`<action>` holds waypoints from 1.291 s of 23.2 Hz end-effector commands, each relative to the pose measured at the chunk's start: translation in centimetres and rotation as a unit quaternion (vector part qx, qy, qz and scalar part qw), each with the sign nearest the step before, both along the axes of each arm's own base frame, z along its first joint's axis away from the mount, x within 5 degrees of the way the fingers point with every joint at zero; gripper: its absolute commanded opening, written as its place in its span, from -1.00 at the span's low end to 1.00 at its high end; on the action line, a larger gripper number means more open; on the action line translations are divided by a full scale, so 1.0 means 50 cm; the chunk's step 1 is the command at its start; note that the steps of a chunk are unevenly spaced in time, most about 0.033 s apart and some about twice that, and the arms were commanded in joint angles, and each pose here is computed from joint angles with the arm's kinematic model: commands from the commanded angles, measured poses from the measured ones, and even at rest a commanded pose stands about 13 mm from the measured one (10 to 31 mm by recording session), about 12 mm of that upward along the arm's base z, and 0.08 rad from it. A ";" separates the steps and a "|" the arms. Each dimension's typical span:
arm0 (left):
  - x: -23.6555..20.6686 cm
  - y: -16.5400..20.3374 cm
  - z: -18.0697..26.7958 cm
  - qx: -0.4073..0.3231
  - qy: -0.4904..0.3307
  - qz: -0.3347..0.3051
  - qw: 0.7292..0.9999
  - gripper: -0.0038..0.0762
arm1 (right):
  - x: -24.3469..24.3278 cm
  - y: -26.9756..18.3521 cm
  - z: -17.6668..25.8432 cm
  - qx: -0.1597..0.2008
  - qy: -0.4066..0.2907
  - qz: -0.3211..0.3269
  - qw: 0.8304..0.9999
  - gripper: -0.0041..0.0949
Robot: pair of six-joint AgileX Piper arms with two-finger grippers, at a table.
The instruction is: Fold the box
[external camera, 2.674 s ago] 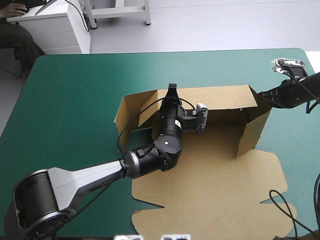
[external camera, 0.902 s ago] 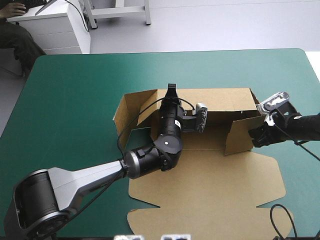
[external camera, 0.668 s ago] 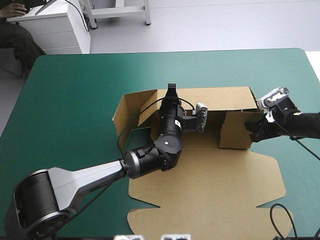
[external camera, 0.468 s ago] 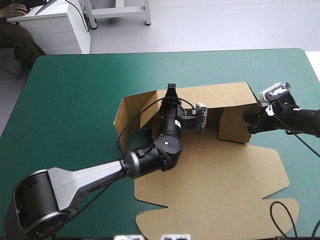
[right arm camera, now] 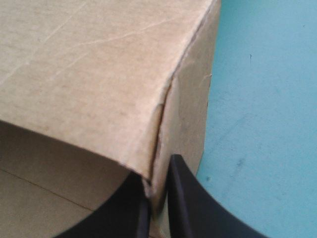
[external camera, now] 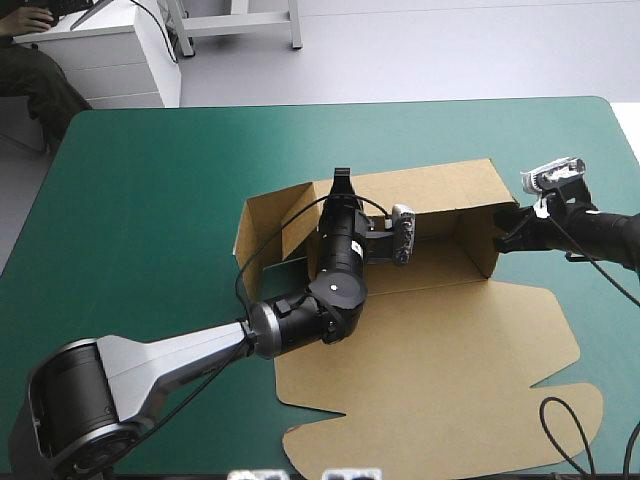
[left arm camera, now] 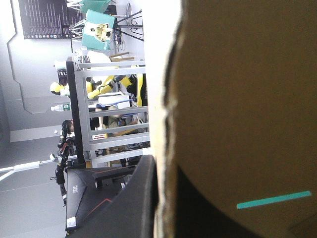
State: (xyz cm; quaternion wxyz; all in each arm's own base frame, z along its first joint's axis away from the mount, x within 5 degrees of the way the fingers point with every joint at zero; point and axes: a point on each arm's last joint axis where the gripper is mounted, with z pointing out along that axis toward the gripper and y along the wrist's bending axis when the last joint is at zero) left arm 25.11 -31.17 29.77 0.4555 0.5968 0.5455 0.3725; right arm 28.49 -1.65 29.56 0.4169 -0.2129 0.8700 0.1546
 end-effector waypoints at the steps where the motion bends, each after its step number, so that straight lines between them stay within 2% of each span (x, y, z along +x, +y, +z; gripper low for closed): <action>1: -0.012 0.000 0.051 -0.039 -0.020 -0.014 0.999 -0.91 | -0.001 0.004 0.030 0.027 -0.020 -0.004 0.999 -0.92; 3: -0.013 -0.002 0.050 -0.041 -0.019 -0.019 0.999 -0.88 | -0.001 0.004 0.030 0.030 -0.017 -0.007 0.999 -0.92; 5: -0.013 -0.002 0.050 -0.041 -0.019 -0.019 0.999 -0.77 | -0.001 0.004 0.030 0.031 -0.017 -0.007 0.999 -0.92; 7: -0.013 -0.002 0.050 -0.041 -0.018 -0.020 0.999 -0.49 | -0.001 0.005 0.030 0.033 -0.015 -0.007 0.999 -0.92; 10: -0.013 -0.003 0.050 -0.041 -0.018 -0.021 0.999 0.05 | 0.000 0.000 0.028 0.028 -0.009 -0.020 0.999 -0.92; 12: -0.014 -0.004 0.050 -0.042 -0.018 -0.023 0.999 0.12 | -0.001 -0.001 0.026 0.022 -0.006 -0.022 1.000 -0.92; 18: -0.102 -0.059 0.060 -0.033 -0.044 -0.074 0.996 0.11 | 0.002 -0.005 0.026 0.023 -0.007 -0.039 0.999 -0.92; 25: -0.219 -0.102 0.094 -0.093 -0.124 -0.101 0.983 0.07 | 0.001 -0.007 0.023 0.016 0.000 -0.041 0.999 -0.92; 28: -0.249 -0.108 0.103 -0.102 -0.126 -0.120 0.979 -0.31 | 0.001 -0.007 0.023 0.016 0.001 -0.041 0.999 -0.92; 30: -0.261 -0.107 0.116 -0.107 -0.138 -0.129 0.976 -0.77 | 0.001 -0.007 0.023 0.020 0.003 -0.044 0.999 -0.92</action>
